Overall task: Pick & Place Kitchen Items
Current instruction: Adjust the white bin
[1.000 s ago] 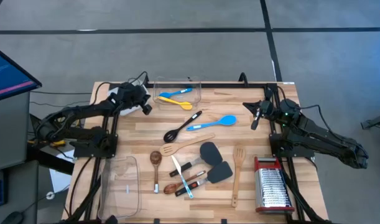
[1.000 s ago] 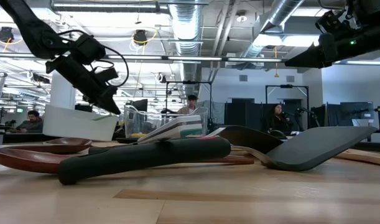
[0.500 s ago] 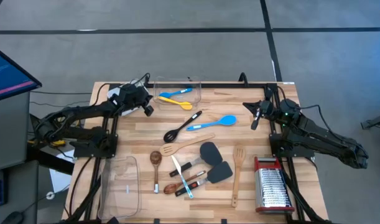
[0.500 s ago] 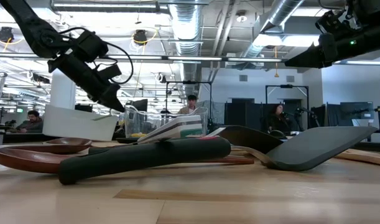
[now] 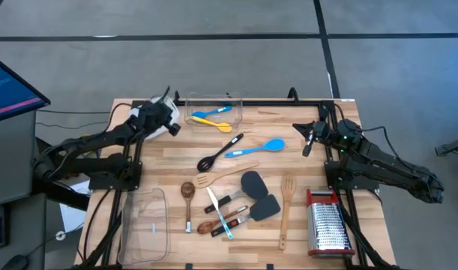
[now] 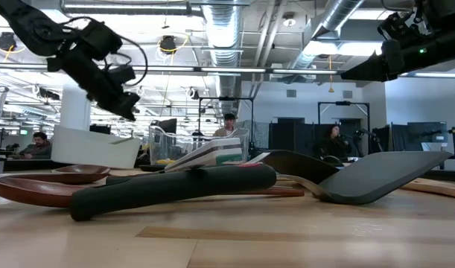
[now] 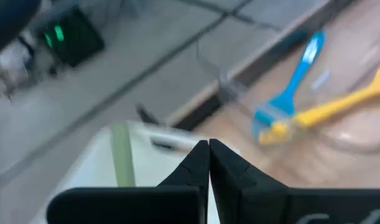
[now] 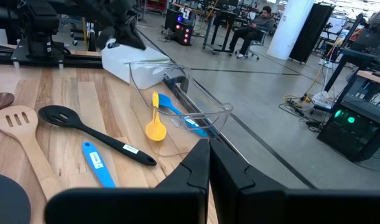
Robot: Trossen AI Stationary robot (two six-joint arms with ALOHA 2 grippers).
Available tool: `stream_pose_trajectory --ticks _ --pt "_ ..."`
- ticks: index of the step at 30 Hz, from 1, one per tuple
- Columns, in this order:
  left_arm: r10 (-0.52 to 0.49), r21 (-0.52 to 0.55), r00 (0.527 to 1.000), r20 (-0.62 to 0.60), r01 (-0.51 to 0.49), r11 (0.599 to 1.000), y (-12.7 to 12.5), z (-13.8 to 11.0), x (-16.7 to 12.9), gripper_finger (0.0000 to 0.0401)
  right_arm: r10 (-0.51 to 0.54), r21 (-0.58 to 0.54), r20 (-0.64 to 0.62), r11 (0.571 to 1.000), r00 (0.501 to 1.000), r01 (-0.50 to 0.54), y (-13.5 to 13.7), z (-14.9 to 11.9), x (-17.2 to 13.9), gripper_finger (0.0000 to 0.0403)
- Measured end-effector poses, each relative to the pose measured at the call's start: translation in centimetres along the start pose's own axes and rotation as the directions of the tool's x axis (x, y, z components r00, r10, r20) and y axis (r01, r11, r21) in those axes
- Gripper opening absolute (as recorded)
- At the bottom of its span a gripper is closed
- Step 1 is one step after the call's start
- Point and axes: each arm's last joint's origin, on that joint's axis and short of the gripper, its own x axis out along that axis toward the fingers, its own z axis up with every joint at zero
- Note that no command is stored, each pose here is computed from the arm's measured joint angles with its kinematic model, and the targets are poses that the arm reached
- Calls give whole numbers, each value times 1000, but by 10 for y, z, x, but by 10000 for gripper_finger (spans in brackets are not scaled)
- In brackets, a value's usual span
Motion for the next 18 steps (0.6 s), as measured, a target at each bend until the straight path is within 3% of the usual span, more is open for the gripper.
stream_pose_trajectory --ticks 4,12,18 --pt "-6 -41 997 -72 3 999 -2 -8 6 1 0 0 0 1000 1000 0 0 0 0 1" --pt "-15 -18 987 -159 13 1000 -10 -19 22 1 0 0 0 1000 1000 0 0 0 0 1" --pt "-22 -34 993 -113 18 999 -16 -19 38 1 0 0 0 1000 1000 0 0 0 0 1"
